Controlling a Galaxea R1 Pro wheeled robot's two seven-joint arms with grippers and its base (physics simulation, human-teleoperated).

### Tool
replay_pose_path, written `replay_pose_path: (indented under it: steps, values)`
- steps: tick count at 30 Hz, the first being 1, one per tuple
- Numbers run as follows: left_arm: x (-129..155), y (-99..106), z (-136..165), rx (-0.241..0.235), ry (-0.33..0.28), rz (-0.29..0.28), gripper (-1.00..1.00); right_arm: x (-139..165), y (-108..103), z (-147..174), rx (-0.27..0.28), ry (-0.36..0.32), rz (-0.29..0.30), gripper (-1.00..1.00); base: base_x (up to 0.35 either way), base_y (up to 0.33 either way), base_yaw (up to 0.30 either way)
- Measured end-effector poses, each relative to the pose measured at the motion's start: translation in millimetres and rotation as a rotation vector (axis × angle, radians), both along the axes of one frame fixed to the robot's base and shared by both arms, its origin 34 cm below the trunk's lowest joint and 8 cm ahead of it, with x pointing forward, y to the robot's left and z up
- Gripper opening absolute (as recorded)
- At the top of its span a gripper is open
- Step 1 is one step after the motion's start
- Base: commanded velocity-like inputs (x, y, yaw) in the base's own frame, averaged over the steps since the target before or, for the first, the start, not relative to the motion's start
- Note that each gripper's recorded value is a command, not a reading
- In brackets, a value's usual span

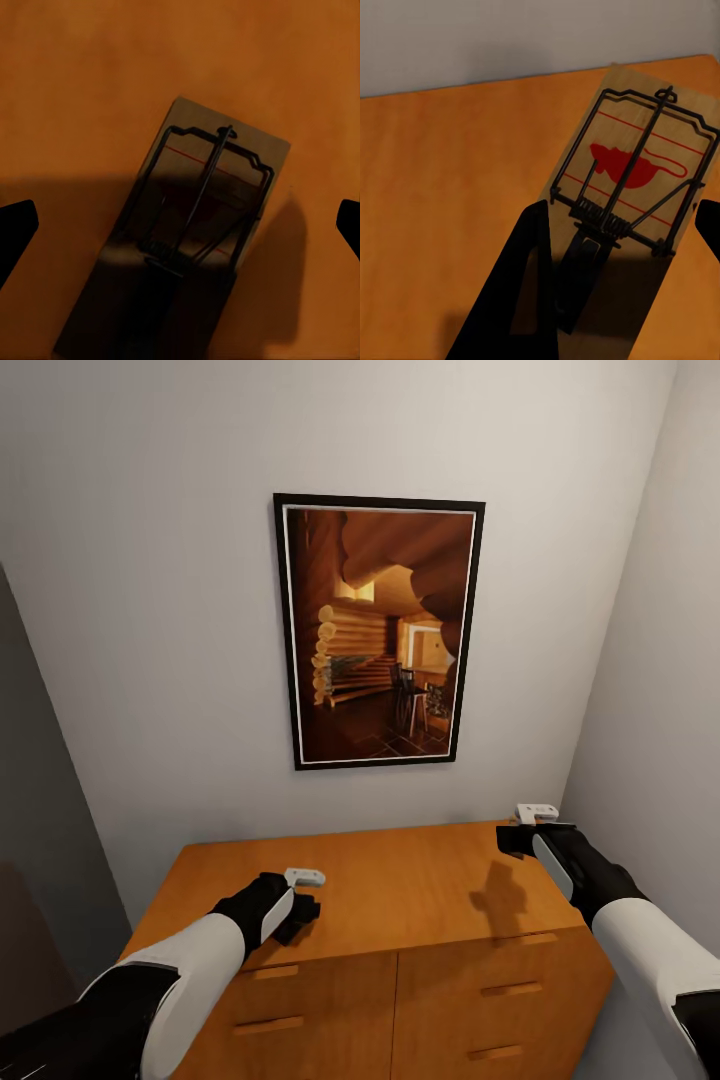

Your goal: Take the four mousetraps from the cabinet in the bathroom and place them on the bathroom floor. Make sure all four end up on the same floor surface, and ensure that at least two of them are either under or directly next to the same bathroom sink.

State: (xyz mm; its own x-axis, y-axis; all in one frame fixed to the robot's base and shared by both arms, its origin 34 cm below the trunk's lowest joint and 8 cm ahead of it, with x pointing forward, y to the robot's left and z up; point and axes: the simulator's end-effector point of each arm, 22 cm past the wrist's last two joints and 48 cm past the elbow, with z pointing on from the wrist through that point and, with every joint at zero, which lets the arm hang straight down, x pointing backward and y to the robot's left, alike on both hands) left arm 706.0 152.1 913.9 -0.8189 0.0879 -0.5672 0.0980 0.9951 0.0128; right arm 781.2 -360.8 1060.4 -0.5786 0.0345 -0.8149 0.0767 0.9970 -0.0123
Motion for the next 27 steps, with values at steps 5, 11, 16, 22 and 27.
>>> replay_pose_path:
  steps: [5,11,16,22,27]
  values:
    - [-8.0,0.9,-4.4,0.006,0.047,-0.004,1.0,0.0,0.1,-0.2,0.0,0.001,0.0,-1.0,0.0,0.0,0.0]
    - [-16.1,0.3,-8.2,0.011,0.093,-0.012,1.0,-0.2,0.0,-0.4,0.001,0.001,0.0,-1.0,0.0,0.0,0.0]
    - [-19.8,0.0,-10.1,0.012,0.111,-0.015,1.0,-0.1,-0.1,-0.3,0.0,0.001,0.0,-1.0,0.0,0.0,0.0]
    - [-28.0,1.6,-14.2,0.019,0.154,-0.016,1.0,0.0,0.6,-0.3,0.001,0.001,0.0,-1.0,0.0,0.0,0.0]
    - [-29.8,1.4,-14.6,0.02,0.164,-0.018,1.0,0.1,0.8,-0.2,0.001,0.0,0.0,-1.0,0.0,0.0,0.0]
